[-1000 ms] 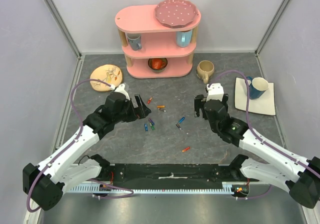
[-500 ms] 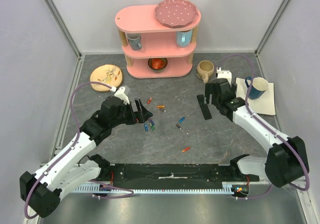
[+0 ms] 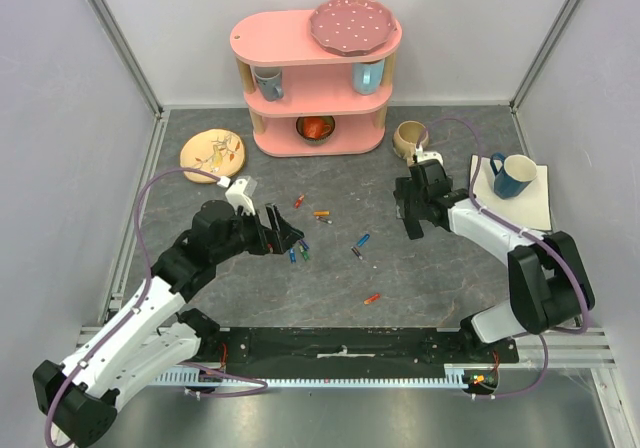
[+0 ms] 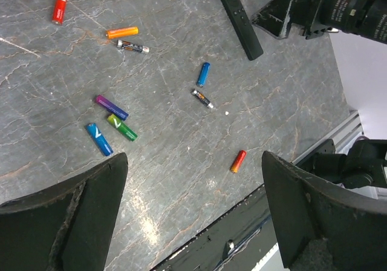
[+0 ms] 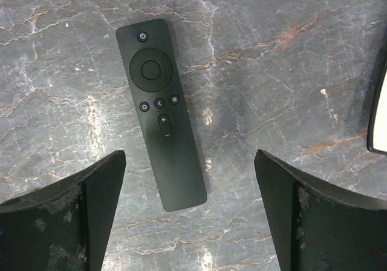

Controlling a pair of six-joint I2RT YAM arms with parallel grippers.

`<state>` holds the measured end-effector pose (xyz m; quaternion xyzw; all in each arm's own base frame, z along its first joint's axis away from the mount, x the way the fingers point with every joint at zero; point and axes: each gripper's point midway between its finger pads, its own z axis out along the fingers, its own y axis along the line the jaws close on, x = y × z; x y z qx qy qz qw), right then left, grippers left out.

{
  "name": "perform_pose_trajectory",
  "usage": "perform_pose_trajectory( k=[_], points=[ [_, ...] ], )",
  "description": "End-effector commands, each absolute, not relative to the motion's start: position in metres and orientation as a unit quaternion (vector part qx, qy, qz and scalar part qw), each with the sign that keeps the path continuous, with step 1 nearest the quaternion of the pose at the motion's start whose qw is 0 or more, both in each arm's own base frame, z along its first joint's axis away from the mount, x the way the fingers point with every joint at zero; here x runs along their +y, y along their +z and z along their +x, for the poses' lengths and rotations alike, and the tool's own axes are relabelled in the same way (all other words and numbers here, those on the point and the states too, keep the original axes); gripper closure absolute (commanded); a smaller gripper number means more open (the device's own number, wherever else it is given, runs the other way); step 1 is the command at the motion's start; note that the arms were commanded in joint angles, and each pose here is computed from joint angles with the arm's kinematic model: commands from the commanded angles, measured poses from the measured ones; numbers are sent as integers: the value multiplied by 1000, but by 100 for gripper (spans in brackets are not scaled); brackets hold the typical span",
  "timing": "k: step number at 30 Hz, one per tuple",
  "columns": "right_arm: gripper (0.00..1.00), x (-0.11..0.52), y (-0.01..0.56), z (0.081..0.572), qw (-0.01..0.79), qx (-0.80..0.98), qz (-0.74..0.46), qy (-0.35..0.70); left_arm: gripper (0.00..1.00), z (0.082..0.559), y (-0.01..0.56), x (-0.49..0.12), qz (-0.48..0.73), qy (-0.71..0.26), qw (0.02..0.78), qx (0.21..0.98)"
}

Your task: Load the batteries into the remote control

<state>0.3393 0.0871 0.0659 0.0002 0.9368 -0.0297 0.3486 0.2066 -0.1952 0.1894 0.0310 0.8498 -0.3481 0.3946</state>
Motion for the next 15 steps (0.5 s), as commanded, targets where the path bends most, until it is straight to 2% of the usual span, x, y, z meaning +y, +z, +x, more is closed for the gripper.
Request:
perform_pose_trajectory(
  k=[1, 15],
  points=[
    [5, 97, 63, 348, 359, 933, -19, -10, 4, 204, 195, -202, 62, -369, 404, 835],
    [16, 101, 27, 354, 318, 947, -43, -18, 5, 202, 196, -206, 58, -380, 393, 836]
  ],
)
